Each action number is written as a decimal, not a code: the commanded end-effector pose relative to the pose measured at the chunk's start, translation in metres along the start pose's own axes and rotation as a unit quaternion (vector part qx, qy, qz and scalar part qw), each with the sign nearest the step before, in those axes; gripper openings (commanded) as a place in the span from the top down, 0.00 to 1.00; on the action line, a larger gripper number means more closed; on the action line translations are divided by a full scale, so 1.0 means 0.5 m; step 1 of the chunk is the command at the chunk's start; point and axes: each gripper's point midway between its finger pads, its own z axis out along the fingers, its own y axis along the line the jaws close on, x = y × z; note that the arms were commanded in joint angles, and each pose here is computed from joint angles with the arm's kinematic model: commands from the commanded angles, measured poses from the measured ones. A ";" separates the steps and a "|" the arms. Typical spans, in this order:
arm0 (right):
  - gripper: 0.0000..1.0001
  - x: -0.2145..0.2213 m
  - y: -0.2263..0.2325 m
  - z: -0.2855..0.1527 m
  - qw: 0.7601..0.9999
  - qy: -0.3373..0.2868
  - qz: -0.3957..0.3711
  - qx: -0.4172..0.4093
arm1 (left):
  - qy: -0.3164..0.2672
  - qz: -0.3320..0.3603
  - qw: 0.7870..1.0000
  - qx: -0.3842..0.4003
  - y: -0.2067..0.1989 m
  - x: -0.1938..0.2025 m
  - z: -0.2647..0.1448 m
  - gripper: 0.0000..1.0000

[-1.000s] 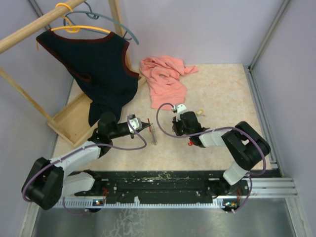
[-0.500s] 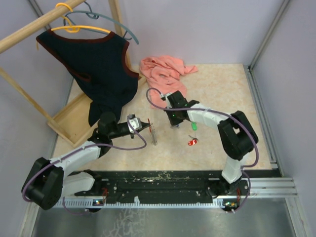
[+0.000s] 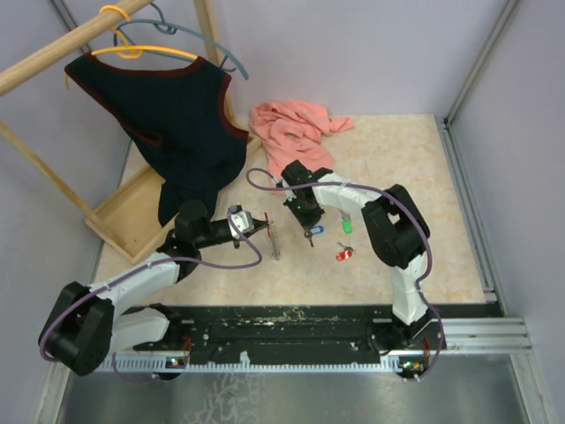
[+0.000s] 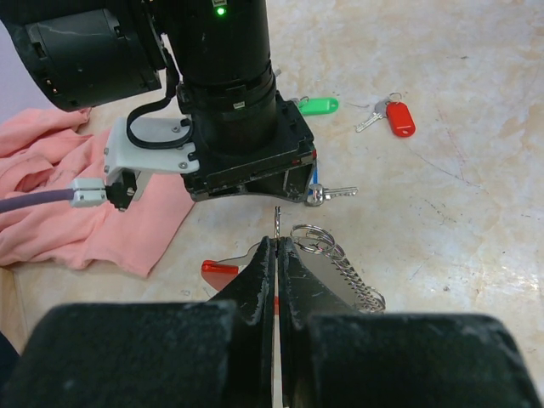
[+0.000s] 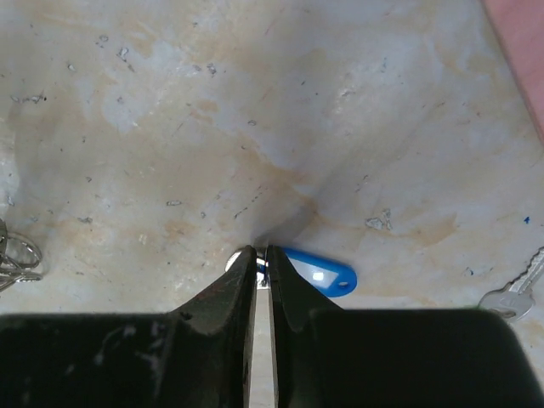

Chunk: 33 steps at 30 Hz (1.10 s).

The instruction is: Put the keys on the keyring

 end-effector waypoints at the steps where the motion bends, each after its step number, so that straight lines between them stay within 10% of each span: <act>1: 0.87 -0.033 0.013 -0.028 0.999 -0.033 -0.017 0.002 | -0.016 0.017 1.000 0.001 0.010 -0.028 -0.001 0.99; 21: 0.73 -0.042 0.007 -0.118 0.941 -0.339 -0.001 -0.006 | -0.020 0.016 1.000 0.003 0.008 -0.031 -0.001 0.99; 33: 0.77 -0.026 -0.019 -0.077 0.928 -0.373 0.015 0.019 | -0.021 0.018 1.000 0.002 0.009 -0.031 -0.001 0.99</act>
